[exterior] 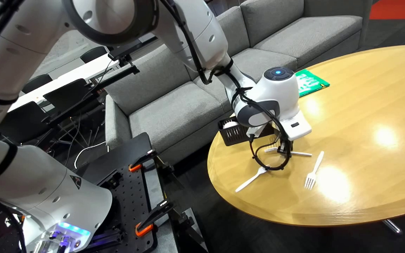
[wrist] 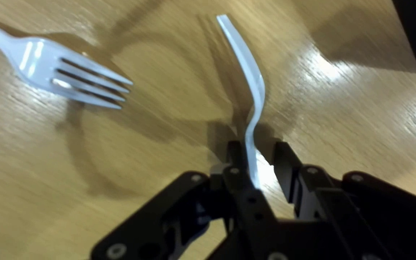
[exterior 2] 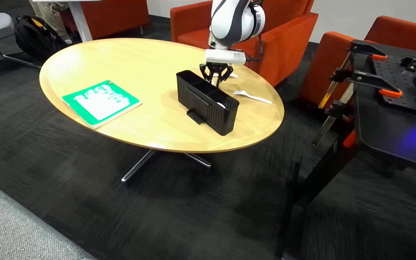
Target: Put a fork in the utensil holder
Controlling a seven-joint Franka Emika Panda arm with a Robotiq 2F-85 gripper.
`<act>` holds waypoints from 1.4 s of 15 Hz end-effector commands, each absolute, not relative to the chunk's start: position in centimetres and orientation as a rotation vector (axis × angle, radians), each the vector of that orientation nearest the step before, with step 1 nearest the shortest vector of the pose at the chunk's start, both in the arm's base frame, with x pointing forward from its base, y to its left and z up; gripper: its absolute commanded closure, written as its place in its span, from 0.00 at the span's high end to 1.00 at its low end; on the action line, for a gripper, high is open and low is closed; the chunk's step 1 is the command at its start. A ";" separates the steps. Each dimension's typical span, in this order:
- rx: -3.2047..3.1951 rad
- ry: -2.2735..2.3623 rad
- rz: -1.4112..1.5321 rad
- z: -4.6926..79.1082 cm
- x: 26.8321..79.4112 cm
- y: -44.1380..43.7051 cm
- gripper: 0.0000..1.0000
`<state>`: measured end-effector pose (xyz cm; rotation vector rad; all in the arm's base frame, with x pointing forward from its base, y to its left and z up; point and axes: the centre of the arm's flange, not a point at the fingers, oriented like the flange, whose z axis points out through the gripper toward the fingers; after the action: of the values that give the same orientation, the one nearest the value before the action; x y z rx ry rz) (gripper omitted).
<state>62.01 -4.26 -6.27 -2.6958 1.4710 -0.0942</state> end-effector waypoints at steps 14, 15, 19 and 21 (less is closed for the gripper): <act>-2.627 1.566 -0.097 11.9 60.8 -9.0 0.01; -2.622 1.556 -0.060 13.3 60.6 -9.1 0.01; -2.631 1.376 0.161 17.5 59.8 -9.1 0.01; -2.613 1.258 0.269 19.1 59.6 -8.8 0.01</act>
<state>61.36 -8.64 15.94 -2.6503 1.3881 0.1261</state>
